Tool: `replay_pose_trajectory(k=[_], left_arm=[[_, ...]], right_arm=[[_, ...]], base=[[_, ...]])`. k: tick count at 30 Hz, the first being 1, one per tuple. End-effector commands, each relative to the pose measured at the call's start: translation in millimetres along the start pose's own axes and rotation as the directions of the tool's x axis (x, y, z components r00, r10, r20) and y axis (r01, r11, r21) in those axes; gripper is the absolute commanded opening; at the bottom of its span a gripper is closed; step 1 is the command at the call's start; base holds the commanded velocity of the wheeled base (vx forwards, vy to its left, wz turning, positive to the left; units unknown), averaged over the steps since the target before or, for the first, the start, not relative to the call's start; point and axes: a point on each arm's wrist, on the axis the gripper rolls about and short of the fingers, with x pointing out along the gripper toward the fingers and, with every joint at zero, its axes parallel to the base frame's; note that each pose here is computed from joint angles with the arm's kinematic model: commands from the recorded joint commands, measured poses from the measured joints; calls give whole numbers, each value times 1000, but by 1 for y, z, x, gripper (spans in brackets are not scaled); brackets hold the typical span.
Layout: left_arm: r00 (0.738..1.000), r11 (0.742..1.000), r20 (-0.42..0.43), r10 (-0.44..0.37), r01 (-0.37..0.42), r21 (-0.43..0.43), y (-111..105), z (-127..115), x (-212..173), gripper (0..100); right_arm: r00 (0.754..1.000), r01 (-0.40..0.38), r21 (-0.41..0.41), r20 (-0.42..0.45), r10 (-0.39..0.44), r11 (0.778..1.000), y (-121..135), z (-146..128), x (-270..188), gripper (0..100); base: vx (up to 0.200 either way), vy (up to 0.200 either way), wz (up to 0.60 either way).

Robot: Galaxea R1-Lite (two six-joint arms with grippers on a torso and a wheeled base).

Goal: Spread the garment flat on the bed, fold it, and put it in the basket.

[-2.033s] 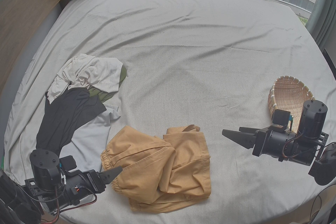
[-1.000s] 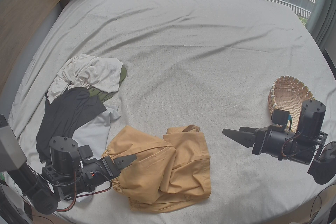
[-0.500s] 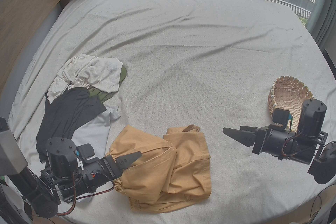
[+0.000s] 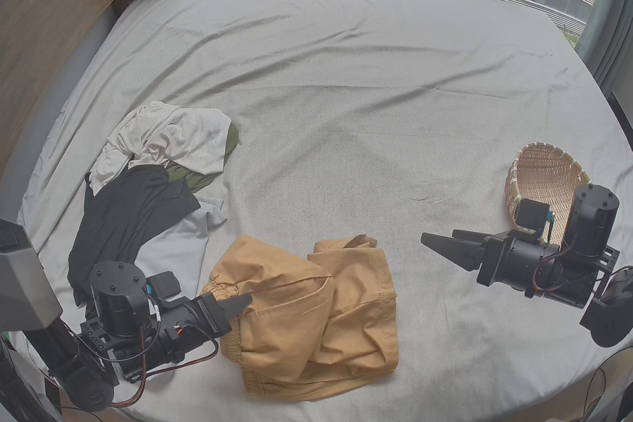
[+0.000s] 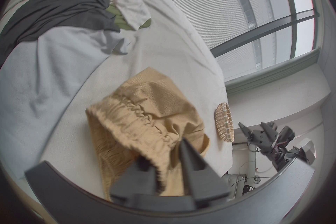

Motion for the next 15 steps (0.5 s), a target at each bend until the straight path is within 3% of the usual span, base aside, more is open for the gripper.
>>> replay_pose_trajectory(k=[1,6,15], left_arm=[[996,998,64,-60,60,11,-6,7,-1,0],[986,992,110,-123,121,29,-15,14,-2,0],[976,985,152,-156,142,99,-20,24,-7,0]], right_arm=[[1000,-1,1,-7,1,1000,0,-2,1,100],[999,2,9,-39,-2,1000,-2,-9,6,100],[997,13,20,-73,-12,1000,-9,-19,18,100]], base=[[0,0,0],[0,0,0],[0,0,0]])
